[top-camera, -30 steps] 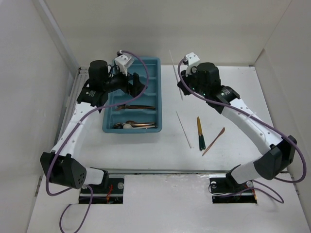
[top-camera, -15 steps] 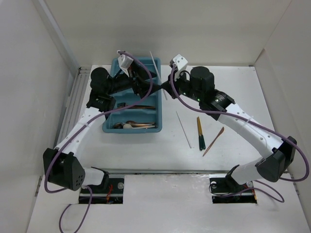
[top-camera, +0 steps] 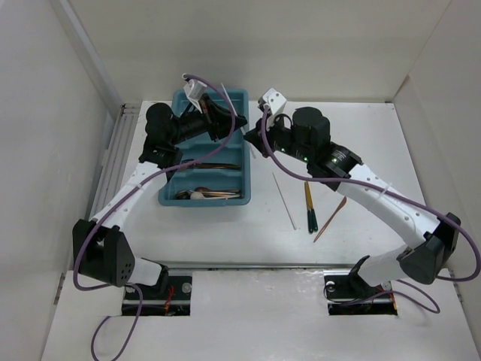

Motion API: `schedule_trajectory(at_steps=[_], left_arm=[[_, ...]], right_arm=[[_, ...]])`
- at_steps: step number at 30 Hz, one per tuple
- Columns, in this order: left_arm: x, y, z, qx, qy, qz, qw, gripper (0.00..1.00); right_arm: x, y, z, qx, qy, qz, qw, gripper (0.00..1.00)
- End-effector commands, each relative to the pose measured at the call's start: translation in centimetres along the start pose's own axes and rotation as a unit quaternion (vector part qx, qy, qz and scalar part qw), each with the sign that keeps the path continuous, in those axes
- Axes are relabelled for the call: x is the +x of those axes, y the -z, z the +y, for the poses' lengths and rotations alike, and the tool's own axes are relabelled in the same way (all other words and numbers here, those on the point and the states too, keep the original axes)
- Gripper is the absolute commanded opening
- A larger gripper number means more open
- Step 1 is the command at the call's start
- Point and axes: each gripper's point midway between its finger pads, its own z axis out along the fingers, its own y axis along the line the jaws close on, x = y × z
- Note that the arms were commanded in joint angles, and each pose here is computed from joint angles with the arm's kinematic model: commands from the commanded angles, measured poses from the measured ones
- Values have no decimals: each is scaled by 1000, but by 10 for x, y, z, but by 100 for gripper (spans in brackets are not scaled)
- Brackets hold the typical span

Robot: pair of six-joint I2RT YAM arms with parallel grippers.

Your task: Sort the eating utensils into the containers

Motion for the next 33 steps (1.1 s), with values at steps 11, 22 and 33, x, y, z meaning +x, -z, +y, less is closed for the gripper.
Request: schedule_trajectory(at_steps=[11, 22, 33], left_arm=[[-26, 17, 99, -226, -248, 32, 941, 0], [40, 54, 284, -320, -467, 267, 780, 0], [121, 68, 326, -273, -455, 382, 756, 3]], right_arm=[[-13, -12, -16, 44, 10, -20, 999, 75], [6, 37, -106, 143, 9, 14, 990, 83], [34, 60, -135, 183, 17, 67, 981, 83]])
